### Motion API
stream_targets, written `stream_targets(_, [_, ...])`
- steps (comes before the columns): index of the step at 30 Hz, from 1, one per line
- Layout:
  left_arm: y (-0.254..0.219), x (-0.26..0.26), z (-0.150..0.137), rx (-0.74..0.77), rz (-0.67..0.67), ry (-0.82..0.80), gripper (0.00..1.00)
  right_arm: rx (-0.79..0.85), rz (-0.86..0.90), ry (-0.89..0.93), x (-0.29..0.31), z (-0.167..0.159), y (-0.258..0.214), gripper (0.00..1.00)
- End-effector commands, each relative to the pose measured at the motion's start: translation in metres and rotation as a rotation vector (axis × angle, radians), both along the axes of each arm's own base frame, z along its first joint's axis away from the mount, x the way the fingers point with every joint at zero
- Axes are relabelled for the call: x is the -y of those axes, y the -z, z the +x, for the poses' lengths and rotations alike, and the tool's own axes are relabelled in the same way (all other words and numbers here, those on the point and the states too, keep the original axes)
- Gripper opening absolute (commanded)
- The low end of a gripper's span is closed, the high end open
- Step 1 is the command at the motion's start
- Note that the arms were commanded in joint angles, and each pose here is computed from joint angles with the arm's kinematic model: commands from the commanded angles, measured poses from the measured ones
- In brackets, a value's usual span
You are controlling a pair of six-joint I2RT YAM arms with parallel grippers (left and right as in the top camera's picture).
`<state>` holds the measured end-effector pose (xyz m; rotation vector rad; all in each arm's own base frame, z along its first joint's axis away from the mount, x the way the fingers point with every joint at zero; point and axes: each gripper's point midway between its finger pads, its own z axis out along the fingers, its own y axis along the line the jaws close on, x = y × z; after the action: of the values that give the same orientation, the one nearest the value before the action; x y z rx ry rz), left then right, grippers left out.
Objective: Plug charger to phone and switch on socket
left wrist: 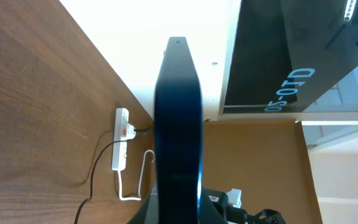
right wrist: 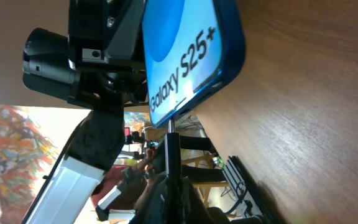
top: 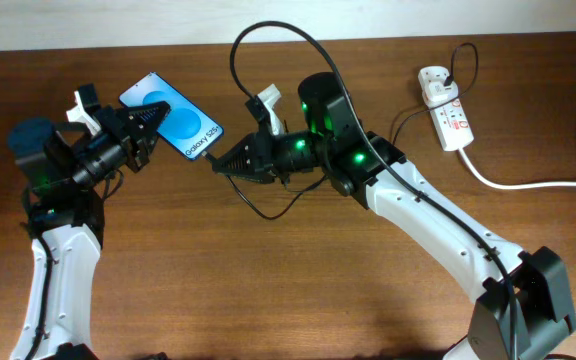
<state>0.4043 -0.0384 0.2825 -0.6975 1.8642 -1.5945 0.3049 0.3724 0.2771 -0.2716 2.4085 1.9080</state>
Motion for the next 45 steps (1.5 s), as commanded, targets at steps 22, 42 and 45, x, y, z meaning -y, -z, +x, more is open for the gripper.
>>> stream_targets(22, [0.068, 0.065, -0.09, -0.061, 0.201, 0.416, 0.0, 0.213, -0.746, 0.303, 0.212, -0.09, 0.01, 0.04])
stream_targets(42, [0.053, 0.072, -0.084, 0.003, 0.25, 0.395, 0.0, 0.105, -0.15, -0.004, 0.112, -0.075, 0.069, 0.04])
stream_targets(45, [0.046, 0.067, -0.055, 0.026, 0.216, 0.333, 0.0, 0.037, -0.14, 0.015, 0.11, -0.074, 0.067, 0.04])
